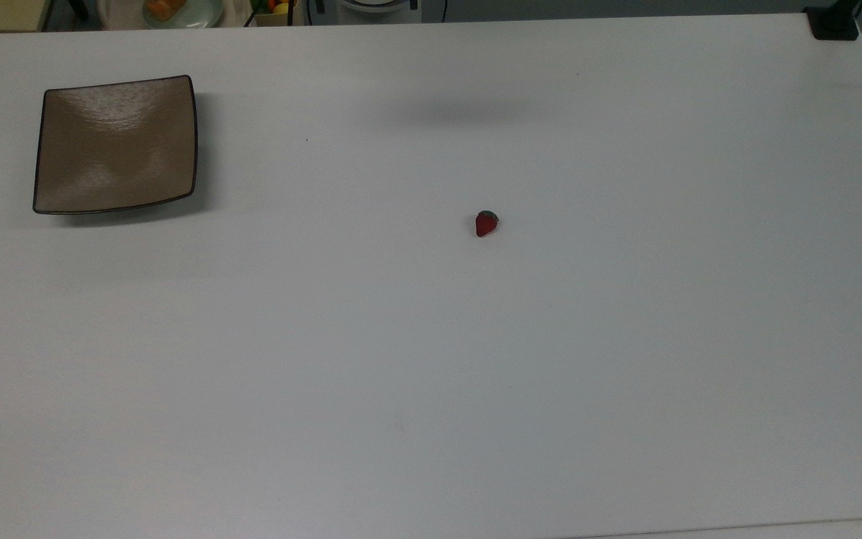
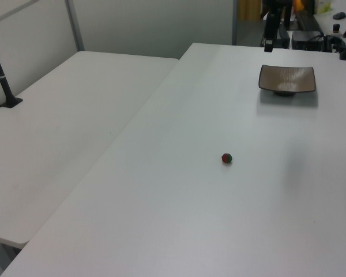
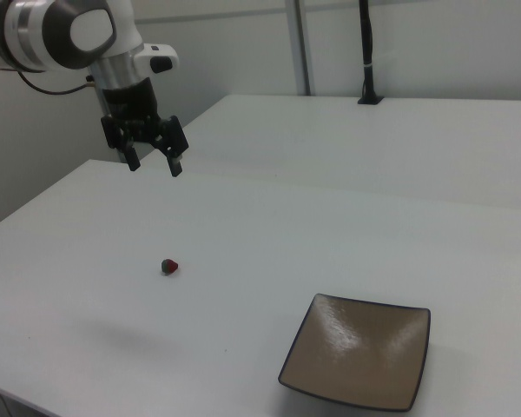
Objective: Strawberries on a ceramic plate
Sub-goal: 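Move the open gripper toward the red strawberry, then lower the gripper over the strawberry and close on it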
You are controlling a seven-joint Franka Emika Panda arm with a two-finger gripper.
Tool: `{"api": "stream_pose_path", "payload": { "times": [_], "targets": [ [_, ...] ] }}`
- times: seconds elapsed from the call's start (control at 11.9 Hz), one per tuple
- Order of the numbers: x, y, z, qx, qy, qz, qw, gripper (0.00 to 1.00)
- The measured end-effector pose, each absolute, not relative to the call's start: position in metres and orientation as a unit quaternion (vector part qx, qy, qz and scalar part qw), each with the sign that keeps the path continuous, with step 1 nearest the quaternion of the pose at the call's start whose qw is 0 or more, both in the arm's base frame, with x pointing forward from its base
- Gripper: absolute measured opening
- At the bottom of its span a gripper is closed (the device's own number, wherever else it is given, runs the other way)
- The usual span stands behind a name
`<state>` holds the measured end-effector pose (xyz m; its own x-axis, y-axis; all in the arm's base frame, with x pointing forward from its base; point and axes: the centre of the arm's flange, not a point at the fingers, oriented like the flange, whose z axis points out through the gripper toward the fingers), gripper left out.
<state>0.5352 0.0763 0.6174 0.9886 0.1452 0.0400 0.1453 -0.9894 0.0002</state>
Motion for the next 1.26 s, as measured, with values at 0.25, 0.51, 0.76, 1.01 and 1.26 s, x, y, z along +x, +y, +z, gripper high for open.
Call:
{"api": "stream_pose_path", "payload": {
  "times": [0.25,0.51,0.76,1.01,1.26],
  "targets": [
    [0.538,0.076,0.612,-0.997,-0.072,-0.019,0.001,1.0],
    [0.542,0.081,0.603,-0.997,-0.076,-0.011,0.0,1.0],
    [0.554,0.104,0.589,-0.995,-0.095,-0.024,0.002,1.0],
    [0.572,0.132,0.557,-0.993,-0.111,-0.028,0.012,1.0],
    [0.584,0.154,0.531,-0.991,-0.127,-0.029,0.014,1.0]
  ]
}}
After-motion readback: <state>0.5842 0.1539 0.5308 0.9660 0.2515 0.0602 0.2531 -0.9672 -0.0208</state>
